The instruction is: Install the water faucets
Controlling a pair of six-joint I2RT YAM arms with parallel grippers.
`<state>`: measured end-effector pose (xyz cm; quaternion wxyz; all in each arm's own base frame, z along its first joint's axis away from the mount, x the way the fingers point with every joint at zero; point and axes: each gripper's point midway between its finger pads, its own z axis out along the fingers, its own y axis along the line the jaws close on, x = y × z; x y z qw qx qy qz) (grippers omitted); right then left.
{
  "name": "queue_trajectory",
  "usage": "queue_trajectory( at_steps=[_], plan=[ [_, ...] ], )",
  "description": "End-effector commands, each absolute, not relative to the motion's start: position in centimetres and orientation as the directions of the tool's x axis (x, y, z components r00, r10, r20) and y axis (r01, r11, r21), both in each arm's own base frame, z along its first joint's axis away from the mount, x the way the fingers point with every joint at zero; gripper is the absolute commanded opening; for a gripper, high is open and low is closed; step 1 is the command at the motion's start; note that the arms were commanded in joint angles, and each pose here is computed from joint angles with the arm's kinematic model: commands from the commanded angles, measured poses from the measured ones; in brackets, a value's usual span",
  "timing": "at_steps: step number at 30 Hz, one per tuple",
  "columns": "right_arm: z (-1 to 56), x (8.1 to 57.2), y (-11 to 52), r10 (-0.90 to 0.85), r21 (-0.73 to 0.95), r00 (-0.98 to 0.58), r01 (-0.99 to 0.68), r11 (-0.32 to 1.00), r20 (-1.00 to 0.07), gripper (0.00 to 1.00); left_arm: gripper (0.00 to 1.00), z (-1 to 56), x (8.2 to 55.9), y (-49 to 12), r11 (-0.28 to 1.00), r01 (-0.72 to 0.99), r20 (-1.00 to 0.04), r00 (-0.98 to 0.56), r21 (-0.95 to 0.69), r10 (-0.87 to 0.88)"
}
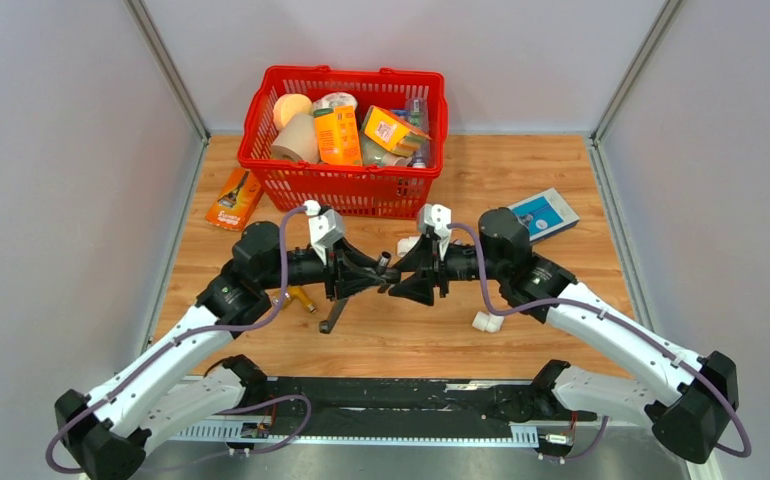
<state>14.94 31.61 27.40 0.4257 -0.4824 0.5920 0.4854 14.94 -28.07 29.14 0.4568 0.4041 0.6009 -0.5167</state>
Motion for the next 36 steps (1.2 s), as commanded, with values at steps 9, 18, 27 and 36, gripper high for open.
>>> queue_trajectory(
  at_steps=[9,18,27,36],
  plan=[
    [24.1,21.5,26.5,-0.096,0.319,-0.456,-0.742,0.59,-0.885,0.87,0.0,33.0,22.0,-17.1,0.765,0.633,-0.992,0.107,0.119,0.067],
    [13.0,22.3,15.9,0.171,0.404,-0.848,-0.055,0.913,-0.502,0.91,0.0,31.7,23.2,-13.8,0.87,0.475,-0.988,0.134,0.13,0.075],
    [6.8,18.8,9.8,0.507,0.36,-0.82,0.403,0.841,-0.267,0.87,0.0,31.4,22.4,-12.5,0.887,0.444,-0.984,0.168,0.126,0.056],
    [4.8,17.7,7.7,0.594,0.289,-0.761,0.526,0.8,-0.259,0.77,0.0,31.1,22.5,-12.6,0.887,0.444,-0.984,0.166,0.129,0.059]
  ],
)
